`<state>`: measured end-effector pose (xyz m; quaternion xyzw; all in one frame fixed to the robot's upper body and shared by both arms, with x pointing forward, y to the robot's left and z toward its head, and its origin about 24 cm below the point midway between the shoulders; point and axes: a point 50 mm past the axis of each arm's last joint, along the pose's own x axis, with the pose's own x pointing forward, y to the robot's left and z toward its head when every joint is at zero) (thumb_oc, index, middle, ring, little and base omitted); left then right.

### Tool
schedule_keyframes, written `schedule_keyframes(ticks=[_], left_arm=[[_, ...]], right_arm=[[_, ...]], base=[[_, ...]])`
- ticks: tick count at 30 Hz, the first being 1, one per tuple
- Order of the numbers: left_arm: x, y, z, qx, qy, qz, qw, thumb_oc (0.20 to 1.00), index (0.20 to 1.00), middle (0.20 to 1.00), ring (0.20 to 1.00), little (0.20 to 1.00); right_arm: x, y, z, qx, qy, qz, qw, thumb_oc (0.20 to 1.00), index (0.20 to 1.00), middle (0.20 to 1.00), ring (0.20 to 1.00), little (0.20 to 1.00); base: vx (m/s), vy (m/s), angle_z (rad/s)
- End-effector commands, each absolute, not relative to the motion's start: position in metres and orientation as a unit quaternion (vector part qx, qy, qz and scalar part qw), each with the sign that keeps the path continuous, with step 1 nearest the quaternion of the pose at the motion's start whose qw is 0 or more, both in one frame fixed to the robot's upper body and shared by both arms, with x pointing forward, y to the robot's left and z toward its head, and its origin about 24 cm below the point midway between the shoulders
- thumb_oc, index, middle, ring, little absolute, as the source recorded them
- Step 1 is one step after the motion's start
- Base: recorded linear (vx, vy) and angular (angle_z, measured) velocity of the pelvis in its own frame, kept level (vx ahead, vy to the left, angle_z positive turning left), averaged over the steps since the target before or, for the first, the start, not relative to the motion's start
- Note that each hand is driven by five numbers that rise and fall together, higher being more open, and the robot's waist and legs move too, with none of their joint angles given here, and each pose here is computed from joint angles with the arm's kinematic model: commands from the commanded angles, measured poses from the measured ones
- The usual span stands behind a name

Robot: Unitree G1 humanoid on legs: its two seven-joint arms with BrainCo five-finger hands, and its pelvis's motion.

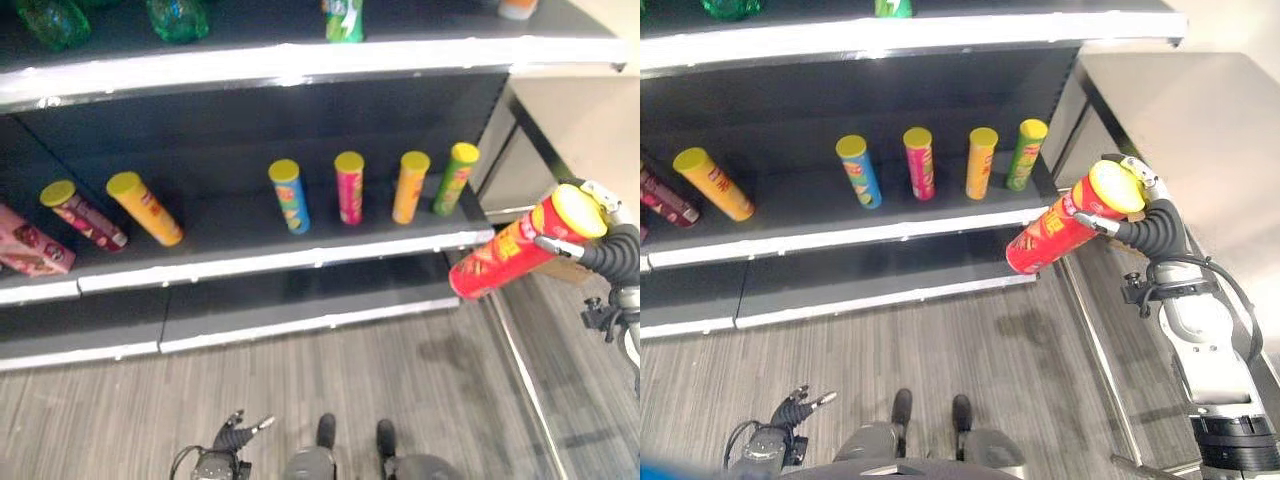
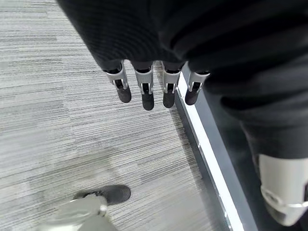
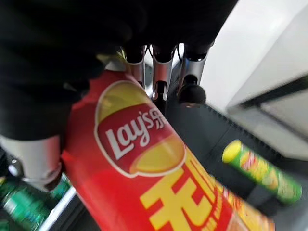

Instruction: Put the goods on the table back onto the shelves and tidy them up.

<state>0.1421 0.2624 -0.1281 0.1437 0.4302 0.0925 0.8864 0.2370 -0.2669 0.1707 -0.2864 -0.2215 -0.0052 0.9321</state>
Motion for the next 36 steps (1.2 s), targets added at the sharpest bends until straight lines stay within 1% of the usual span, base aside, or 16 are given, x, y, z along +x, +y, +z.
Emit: schedule_keyframes(ticks=[1,5,9,12,18,23,28,32,36], left_arm=[[0.140,0.282,-0.121,0.163,0.420,0.116,0.885,1.000,1.000,1.000,1.000,1.000],[0.139,0.287,-0.120,0.169,0.423,0.131,0.880,1.000,1.000,1.000,1.000,1.000],[0.131,0.284,-0.126,0.187,0.440,0.116,0.871,1.000,1.000,1.000,1.000,1.000],[0.137,0.283,-0.124,0.207,0.436,0.097,0.871,1.000,1.000,1.000,1.000,1.000],[0.157,0.294,-0.111,0.231,0.410,0.110,0.876,1.000,1.000,1.000,1.000,1.000],[0.159,0.294,-0.110,0.239,0.409,0.100,0.875,1.000,1.000,1.000,1.000,1.000],[0.158,0.289,-0.113,0.235,0.411,0.089,0.876,1.000,1.000,1.000,1.000,1.000],[0.161,0.281,-0.115,0.225,0.412,0.080,0.879,1.000,1.000,1.000,1.000,1.000],[0.159,0.273,-0.119,0.221,0.415,0.066,0.880,1.000,1.000,1.000,1.000,1.000]], right_arm=[[0.229,-0.253,0.200,-0.275,-0.308,0.020,0.910,0.200,0.200,0.200,0.200,0.200],[0.232,-0.249,0.186,-0.280,-0.283,0.037,0.917,0.200,0.200,0.200,0.200,0.200],[0.232,-0.249,0.172,-0.289,-0.253,0.033,0.923,0.200,0.200,0.200,0.200,0.200],[0.238,-0.241,0.164,-0.293,-0.243,0.038,0.924,0.200,0.200,0.200,0.200,0.200],[0.257,-0.219,0.163,-0.290,-0.254,0.060,0.921,0.200,0.200,0.200,0.200,0.200],[0.260,-0.210,0.163,-0.298,-0.258,0.077,0.916,0.200,0.200,0.200,0.200,0.200],[0.264,-0.204,0.160,-0.302,-0.251,0.092,0.915,0.200,0.200,0.200,0.200,0.200],[0.276,-0.197,0.160,-0.314,-0.253,0.091,0.910,0.200,0.200,0.200,0.200,0.200],[0.279,-0.199,0.160,-0.344,-0.248,0.081,0.902,0.200,0.200,0.200,0.200,0.200]], base=[[0.07,0.161,0.35],[0.12,0.232,0.23],[0.24,0.388,0.19],[0.19,0.418,0.00],[0.08,0.335,0.01],[0.10,0.205,0.07],[0.08,0.033,0.14],[0.10,-0.073,0.02],[0.12,-0.193,0.88]])
